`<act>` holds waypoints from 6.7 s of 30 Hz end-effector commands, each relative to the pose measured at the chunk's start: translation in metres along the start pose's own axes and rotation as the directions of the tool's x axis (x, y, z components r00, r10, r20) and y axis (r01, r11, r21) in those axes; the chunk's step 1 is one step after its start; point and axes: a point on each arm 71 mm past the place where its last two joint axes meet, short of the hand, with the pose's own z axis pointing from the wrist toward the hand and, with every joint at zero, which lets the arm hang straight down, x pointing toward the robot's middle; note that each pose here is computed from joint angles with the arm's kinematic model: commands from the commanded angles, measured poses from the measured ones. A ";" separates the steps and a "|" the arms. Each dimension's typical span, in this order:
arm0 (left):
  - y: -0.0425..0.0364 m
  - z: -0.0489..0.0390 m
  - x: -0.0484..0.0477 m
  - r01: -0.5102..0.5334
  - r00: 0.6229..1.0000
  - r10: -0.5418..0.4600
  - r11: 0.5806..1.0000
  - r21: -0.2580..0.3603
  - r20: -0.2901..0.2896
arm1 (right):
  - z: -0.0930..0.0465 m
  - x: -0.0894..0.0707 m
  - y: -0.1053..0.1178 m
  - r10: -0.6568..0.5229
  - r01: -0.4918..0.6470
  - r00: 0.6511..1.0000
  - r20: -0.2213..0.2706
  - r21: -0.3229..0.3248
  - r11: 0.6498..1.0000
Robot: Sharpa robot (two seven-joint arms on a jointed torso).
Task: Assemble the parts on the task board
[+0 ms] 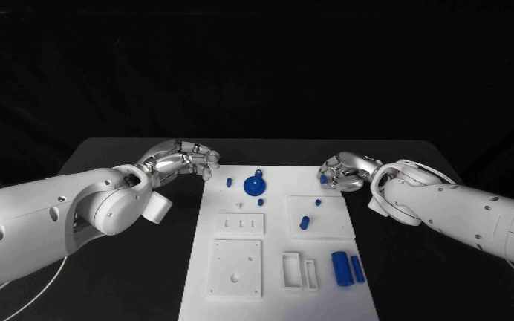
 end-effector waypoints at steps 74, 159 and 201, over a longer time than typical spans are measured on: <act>0.0101 0.0227 0.0714 -0.127 0.991 0.107 0.939 -0.320 -0.078 | 0.025 0.029 0.198 -0.141 0.130 0.990 -0.016 -0.286 0.949; 0.0111 0.0288 0.0664 -0.088 0.996 0.080 0.942 -0.323 -0.038 | 0.031 0.042 0.197 -0.128 0.114 0.991 -0.034 -0.274 0.955; 0.0147 0.0147 0.0265 -0.070 0.993 0.096 0.953 -0.296 0.074 | 0.046 0.062 0.181 -0.453 0.405 0.888 -0.076 -0.336 0.850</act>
